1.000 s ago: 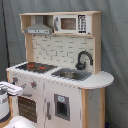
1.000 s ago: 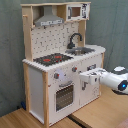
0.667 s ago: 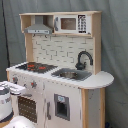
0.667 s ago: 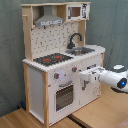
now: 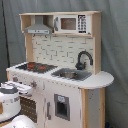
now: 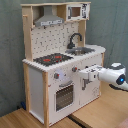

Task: Play with the kitchen

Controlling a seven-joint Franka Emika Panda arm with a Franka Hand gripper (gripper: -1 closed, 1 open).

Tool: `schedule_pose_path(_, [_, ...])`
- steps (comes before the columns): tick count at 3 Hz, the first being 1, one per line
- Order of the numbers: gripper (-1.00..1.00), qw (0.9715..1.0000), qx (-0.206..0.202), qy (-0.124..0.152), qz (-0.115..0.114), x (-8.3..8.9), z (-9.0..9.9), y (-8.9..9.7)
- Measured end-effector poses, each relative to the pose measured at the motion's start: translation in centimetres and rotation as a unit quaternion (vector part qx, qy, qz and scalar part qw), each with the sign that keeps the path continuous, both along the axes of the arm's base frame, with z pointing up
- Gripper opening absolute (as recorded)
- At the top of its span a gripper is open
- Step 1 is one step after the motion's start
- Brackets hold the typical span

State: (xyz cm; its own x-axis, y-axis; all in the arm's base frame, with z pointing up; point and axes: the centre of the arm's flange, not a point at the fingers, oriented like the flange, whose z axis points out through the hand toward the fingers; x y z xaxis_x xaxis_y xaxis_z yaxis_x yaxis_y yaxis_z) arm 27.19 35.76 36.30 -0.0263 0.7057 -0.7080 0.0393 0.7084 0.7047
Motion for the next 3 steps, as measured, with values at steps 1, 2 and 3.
schedule_pose_path(1, [1.00, 0.9996, -0.001, 0.008, 0.028, 0.6, -0.4, -0.1])
schedule_pose_path(2, [1.00, 0.9985, -0.005, 0.019, 0.052, 1.3, -1.3, -0.4])
schedule_pose_path(3, [1.00, 0.9991, 0.006, 0.021, 0.037, 3.8, -1.3, -1.6])
